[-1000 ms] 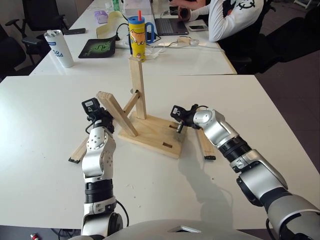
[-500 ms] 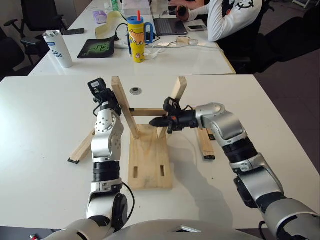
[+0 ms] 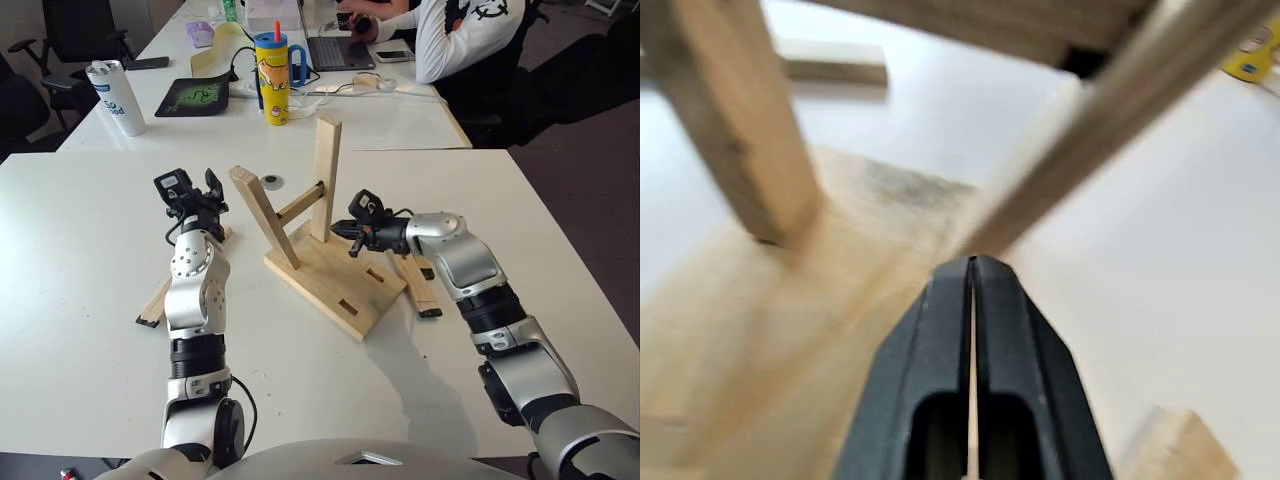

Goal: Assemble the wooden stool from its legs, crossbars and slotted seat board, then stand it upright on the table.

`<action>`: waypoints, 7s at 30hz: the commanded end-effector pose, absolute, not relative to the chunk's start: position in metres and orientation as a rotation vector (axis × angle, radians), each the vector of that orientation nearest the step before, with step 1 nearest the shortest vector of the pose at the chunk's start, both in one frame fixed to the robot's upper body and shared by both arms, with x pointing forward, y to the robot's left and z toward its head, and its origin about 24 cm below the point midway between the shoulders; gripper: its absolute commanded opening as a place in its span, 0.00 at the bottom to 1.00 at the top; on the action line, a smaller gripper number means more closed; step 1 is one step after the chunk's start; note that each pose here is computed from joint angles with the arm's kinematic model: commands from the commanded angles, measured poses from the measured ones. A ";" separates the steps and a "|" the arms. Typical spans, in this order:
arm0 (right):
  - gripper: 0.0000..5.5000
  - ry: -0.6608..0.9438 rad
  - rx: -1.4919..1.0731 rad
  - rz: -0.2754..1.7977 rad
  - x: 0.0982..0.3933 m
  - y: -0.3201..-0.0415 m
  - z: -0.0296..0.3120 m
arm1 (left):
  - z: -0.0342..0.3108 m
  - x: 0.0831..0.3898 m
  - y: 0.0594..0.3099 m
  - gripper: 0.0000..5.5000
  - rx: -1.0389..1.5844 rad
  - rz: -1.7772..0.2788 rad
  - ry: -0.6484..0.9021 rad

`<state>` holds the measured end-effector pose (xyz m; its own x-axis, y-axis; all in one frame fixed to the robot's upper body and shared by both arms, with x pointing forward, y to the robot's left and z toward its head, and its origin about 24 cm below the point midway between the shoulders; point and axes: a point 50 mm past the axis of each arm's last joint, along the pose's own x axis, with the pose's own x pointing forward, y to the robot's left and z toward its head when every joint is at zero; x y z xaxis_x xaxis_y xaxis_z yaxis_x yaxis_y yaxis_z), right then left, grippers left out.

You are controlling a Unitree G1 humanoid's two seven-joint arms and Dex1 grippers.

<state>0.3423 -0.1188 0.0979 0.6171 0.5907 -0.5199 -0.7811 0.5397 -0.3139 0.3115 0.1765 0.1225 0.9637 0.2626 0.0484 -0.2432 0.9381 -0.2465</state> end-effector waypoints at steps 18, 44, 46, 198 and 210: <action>0.00 0.511 -0.871 1.160 0.303 -0.117 0.079 | 0.120 0.317 0.143 0.51 -0.273 0.157 -0.046; 0.00 0.342 -0.330 0.886 0.328 -0.178 0.123 | 0.106 0.295 0.219 0.51 -0.136 0.265 -0.051; 0.00 0.281 -0.273 0.731 0.338 -0.193 0.121 | 0.103 0.286 0.232 0.51 -0.106 0.273 -0.030; 0.43 0.006 -0.175 0.148 0.286 -0.170 0.047 | 0.100 0.244 0.291 0.08 -0.035 -0.223 -0.062; 0.43 0.008 -0.161 0.132 0.288 -0.173 0.047 | 0.093 0.267 0.301 0.08 0.018 -0.361 -0.010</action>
